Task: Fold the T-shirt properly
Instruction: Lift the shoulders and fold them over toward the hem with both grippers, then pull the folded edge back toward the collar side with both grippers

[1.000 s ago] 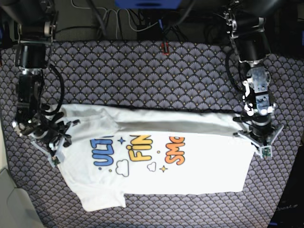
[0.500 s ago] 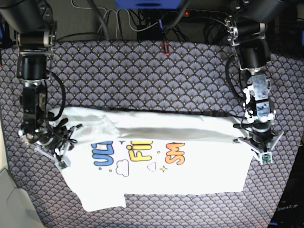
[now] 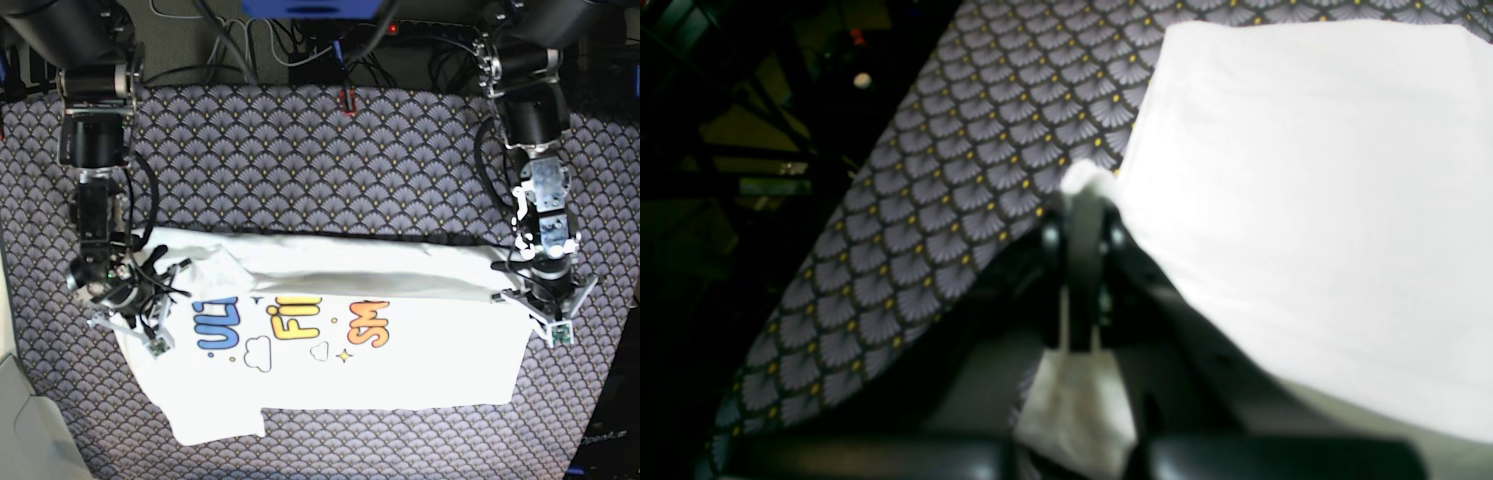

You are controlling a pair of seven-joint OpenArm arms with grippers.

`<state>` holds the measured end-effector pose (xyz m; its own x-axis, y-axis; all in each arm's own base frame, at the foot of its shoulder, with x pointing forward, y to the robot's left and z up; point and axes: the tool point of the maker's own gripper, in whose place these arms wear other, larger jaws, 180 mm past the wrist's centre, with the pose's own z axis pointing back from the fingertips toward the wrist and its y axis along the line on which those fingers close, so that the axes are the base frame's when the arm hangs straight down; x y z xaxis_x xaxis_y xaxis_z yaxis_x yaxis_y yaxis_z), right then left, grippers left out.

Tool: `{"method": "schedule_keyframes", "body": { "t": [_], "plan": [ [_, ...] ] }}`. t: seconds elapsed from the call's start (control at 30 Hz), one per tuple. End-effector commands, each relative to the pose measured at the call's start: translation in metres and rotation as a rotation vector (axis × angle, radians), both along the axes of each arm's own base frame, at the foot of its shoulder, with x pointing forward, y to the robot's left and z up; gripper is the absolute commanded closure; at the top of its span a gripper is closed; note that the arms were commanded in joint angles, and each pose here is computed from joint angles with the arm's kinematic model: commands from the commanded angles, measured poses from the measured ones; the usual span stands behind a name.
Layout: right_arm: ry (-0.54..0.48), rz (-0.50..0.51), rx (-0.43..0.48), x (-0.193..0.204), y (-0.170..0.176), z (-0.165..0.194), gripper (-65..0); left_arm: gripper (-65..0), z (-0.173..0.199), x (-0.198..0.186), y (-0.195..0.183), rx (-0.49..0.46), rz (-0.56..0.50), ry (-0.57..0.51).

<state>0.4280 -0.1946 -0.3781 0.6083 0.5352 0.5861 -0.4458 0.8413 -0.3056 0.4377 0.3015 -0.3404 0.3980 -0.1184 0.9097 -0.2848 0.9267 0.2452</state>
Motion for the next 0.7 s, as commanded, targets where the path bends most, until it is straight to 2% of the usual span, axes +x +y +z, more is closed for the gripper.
{"method": "schedule_keyframes", "body": {
  "t": [0.0,0.07,0.13,0.27,0.37,0.43,0.5,0.67],
  "plan": [
    [-0.065,-0.004,0.002,0.015,-0.004,0.022,0.0,-1.0,0.025,0.01,0.007,0.026,0.007,-0.068],
    [-0.064,-0.004,0.001,0.015,-0.004,0.022,0.0,-2.3,0.023,0.009,0.008,0.024,0.009,-0.06],
    [-0.062,-0.005,-0.017,0.015,-0.007,0.022,-0.1,-7.5,0.023,0.009,0.008,0.022,0.009,-0.057],
    [-0.06,-0.006,-0.033,0.015,-0.009,0.022,-12.0,-23.8,0.02,0.007,0.008,0.025,0.009,-0.051],
    [-0.066,-0.005,-0.034,0.016,-0.009,0.024,-22.4,-32.5,0.017,0.004,0.008,0.029,0.008,-0.043],
    [-0.069,-0.004,-0.035,0.016,-0.009,0.025,-25.7,-36.1,0.019,0.004,0.009,0.03,0.011,-0.049],
    [-0.069,-0.007,-0.038,0.016,-0.011,0.025,-25.8,-38.4,0.018,0.002,0.01,0.029,0.015,-0.048],
    [-0.099,-0.039,-0.03,0.013,-0.02,0.033,-26.3,-39.1,0.011,-0.016,0.01,0.042,0.013,-0.035]
  ]
}}
